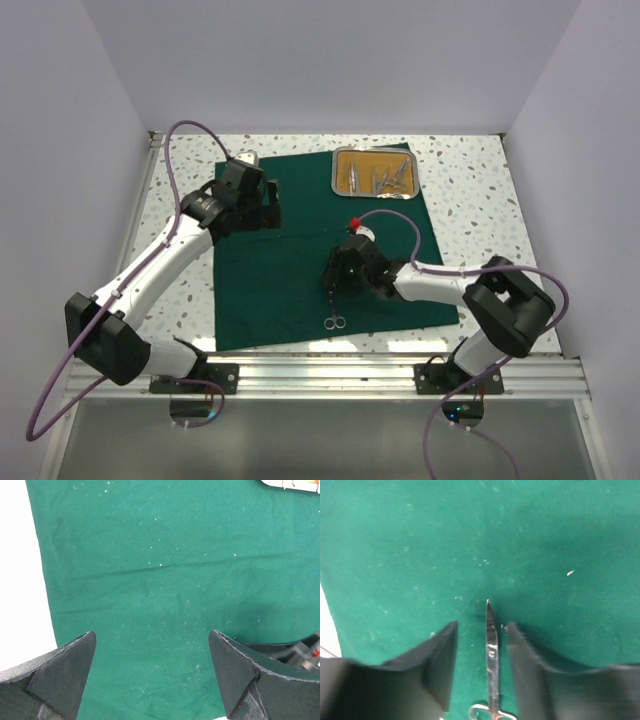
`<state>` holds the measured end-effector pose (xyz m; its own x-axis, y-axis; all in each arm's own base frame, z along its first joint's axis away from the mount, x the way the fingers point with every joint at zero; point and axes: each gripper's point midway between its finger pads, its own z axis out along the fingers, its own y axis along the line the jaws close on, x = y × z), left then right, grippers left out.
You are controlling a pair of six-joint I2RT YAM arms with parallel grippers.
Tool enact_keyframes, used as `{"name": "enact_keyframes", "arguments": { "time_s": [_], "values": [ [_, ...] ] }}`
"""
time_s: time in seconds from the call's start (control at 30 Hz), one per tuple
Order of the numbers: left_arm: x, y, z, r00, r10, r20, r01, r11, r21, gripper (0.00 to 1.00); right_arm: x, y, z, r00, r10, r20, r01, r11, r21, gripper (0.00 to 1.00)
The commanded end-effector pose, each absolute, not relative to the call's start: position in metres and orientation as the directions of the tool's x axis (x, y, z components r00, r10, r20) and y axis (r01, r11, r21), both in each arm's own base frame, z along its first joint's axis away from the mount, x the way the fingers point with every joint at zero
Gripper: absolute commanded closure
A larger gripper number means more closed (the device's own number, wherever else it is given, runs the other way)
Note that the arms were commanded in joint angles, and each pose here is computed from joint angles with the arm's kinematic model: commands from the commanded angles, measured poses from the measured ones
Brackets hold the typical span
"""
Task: Open and lay out the surgical kit
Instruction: Place the medical item in the surgical kit, then pick up the medical item from the container.
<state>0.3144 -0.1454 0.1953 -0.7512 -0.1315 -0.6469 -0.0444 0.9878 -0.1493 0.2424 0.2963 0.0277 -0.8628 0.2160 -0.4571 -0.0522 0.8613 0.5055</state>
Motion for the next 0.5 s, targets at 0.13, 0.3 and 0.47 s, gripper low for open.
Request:
{"name": "enact_keyframes", "arguments": {
  "time_s": [0.13, 0.3, 0.47],
  "values": [
    [0.322, -0.148, 0.205, -0.726, -0.124, -0.676, -0.032, 0.989, -0.147, 0.02, 0.255, 0.273, 0.091, -0.785, 0.186, -0.590, -0.099, 0.904, 0.416, 0.17],
    [0.342, -0.160, 0.220, -0.700, -0.116, -0.705, 0.001, 0.987, -0.163, 0.01, 0.258, 0.242, 0.149, -0.719, 0.168, -0.675, -0.092, 0.939, 0.332, 0.09],
    [0.391, -0.191, 0.236, -0.669, -0.074, -0.740, 0.072, 0.984, -0.163, 0.01, 0.254, 0.208, 0.225, -0.621, 0.161, -0.767, -0.104, 0.953, 0.284, 0.08]
  ]
}}
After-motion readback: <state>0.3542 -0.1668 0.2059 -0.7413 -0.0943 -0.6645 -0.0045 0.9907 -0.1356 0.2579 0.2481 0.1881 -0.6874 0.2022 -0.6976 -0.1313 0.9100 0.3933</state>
